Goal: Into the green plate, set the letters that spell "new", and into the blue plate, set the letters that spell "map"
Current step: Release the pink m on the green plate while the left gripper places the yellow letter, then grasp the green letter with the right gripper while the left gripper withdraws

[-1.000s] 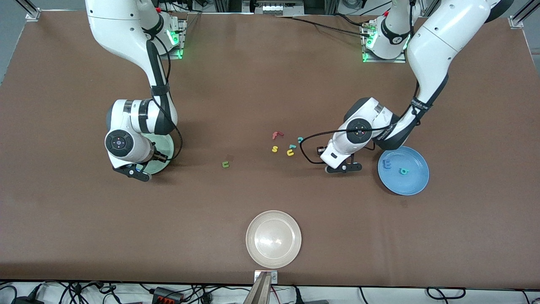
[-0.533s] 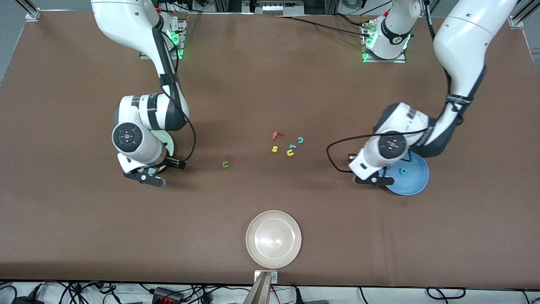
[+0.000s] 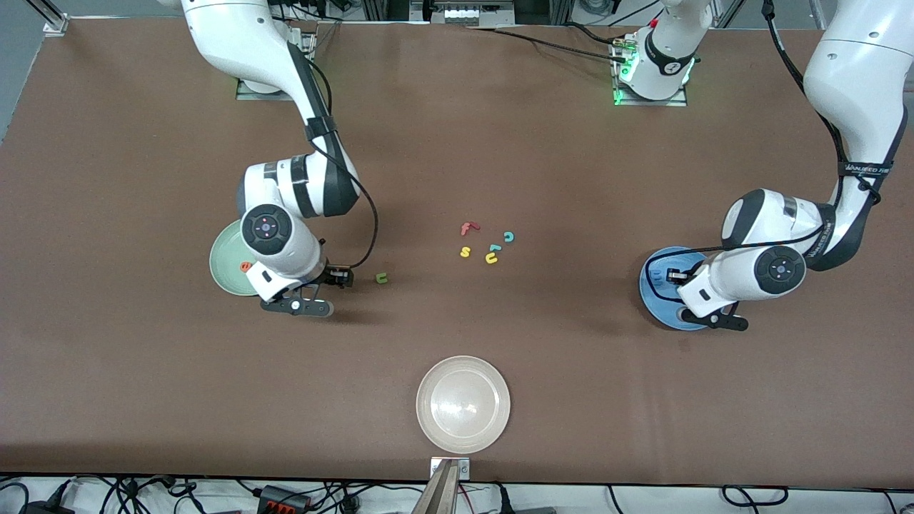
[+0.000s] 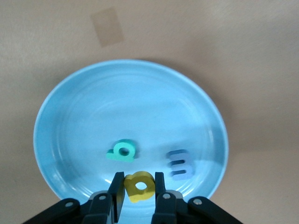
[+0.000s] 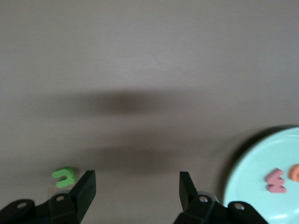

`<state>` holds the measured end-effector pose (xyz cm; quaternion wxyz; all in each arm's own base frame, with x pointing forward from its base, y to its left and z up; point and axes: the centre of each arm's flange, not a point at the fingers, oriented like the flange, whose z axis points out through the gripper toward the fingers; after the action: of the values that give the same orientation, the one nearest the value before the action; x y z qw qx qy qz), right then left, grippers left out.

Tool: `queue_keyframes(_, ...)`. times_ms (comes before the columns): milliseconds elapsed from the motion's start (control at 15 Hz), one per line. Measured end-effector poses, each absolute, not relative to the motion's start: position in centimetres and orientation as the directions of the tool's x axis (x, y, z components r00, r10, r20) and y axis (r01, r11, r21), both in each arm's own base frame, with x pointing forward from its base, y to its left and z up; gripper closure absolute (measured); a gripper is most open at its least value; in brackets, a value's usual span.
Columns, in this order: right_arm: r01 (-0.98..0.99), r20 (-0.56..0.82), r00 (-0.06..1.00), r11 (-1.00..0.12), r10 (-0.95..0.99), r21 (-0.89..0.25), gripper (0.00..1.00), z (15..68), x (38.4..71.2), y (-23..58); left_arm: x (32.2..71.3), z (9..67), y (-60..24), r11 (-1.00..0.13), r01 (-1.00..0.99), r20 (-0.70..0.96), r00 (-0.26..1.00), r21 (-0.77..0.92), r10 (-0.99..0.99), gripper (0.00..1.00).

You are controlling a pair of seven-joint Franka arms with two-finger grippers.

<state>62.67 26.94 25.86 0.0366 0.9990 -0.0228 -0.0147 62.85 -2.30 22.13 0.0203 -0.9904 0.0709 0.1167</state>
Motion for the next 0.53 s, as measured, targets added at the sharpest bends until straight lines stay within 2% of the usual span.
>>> queue_keyframes(400,0.067,-0.043,0.997,-0.997,0.065,0.041,0.22,23.9,61.6,32.1,62.7,21.9,-2.6,-0.988,-0.151,-0.239,0.96,-0.015,-0.143,0.17)
queue_keyframes(467,0.079,-0.041,0.996,-0.996,0.078,0.032,0.22,23.7,61.3,33.0,62.7,22.1,-2.9,-0.988,-0.154,-0.24,0.96,-0.014,-0.146,0.04)
queue_keyframes(533,0.091,-0.037,0.995,-0.996,0.09,0.024,0.23,23.5,61.1,33.6,62.7,22.5,-3.1,-0.987,-0.159,-0.245,0.958,-0.015,-0.15,0.0)
